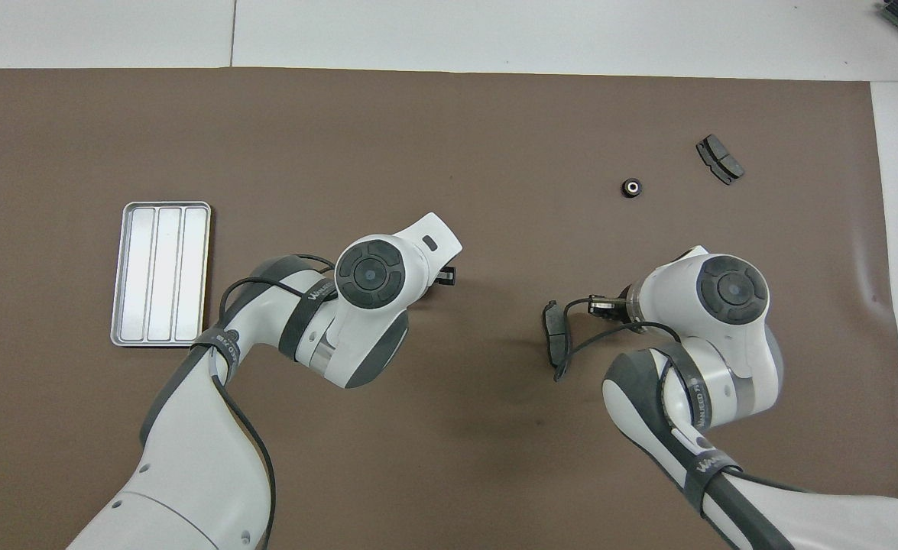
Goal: Pick bearing gear from pile to tray
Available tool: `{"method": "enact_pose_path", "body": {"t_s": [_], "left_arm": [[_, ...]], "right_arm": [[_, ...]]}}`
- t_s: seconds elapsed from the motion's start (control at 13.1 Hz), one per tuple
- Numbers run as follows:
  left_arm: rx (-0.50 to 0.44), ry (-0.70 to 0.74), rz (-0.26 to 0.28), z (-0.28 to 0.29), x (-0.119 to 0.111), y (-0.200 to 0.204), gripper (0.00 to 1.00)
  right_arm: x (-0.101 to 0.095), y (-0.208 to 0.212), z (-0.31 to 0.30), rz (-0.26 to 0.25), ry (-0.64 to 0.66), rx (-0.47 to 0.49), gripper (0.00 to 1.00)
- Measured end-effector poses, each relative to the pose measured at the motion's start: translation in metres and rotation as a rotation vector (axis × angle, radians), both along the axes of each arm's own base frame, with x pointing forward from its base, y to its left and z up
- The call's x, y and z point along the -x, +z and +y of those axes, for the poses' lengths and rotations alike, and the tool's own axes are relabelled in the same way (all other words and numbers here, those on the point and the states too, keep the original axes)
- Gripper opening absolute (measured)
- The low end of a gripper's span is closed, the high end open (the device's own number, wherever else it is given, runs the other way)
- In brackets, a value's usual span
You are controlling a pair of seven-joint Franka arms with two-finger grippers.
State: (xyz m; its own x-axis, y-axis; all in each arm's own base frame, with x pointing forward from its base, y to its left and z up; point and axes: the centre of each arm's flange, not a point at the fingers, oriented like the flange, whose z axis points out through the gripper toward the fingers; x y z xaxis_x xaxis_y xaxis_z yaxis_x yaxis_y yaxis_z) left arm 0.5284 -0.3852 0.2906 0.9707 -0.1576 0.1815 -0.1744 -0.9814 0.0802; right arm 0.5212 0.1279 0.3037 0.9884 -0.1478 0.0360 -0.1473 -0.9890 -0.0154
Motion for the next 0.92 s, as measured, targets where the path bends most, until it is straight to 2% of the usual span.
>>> {"method": "enact_pose_path", "body": {"t_s": [0.23,0.53,0.92], "left_arm": [[-0.008,-0.012,0.010,-0.005,0.005,0.000,0.64],[-0.021,-0.026,0.026,-0.011,0.012,0.000,0.62],[-0.033,-0.031,0.042,-0.011,0.016,0.002,0.48]], "right_arm": [[-0.015,0.021,0.013,-0.043,-0.009,-0.032,0.24],[-0.023,0.037,0.062,-0.060,-0.059,-0.114,0.24],[-0.036,0.050,0.085,-0.089,-0.076,-0.137,0.24]]}}
